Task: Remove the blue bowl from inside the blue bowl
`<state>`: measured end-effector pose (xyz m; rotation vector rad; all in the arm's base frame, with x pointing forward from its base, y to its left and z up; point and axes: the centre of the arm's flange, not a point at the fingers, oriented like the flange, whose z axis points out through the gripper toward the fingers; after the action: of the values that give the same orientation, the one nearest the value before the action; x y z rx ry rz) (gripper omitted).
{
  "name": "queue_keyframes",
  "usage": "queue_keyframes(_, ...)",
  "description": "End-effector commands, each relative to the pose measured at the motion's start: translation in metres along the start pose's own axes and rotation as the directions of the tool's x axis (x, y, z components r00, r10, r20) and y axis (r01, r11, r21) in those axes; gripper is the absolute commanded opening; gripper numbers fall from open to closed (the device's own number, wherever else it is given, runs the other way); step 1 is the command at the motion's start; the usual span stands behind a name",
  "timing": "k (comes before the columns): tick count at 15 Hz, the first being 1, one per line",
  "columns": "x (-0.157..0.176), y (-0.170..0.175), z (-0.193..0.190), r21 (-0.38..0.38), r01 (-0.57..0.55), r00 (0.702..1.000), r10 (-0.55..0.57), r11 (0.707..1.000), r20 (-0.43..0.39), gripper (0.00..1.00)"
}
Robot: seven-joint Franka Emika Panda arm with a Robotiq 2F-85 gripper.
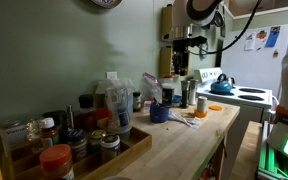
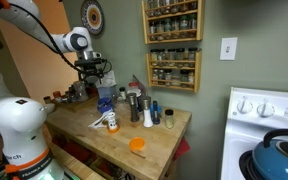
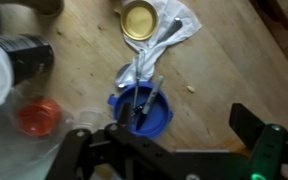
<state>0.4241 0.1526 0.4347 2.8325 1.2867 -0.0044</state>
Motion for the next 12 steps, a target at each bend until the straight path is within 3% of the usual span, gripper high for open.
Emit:
queue_keyframes(1,0.045,-0.031,0.039,0.024,0.031,0.998,-0.029,0.999,-0.061,1.0)
queue_keyframes(2,0.051,-0.031,0.042,0.041,0.046,0.995,-0.042,0.998,-0.093,1.0)
queue_keyframes(3,0.037,-0.031,0.028,0.019,0.042,0.998,-0.041,0.999,-0.054,1.0)
queue_keyframes(7,0.048,-0.032,0.041,0.031,0.043,0.997,-0.041,0.999,-0.072,1.0)
queue_keyframes(10,0.063,-0.028,0.062,0.059,-0.045,0.971,0.057,0.997,-0.232,1.0)
queue_keyframes(12,0.069,-0.024,0.072,0.07,-0.094,0.955,0.11,0.993,-0.274,1.0)
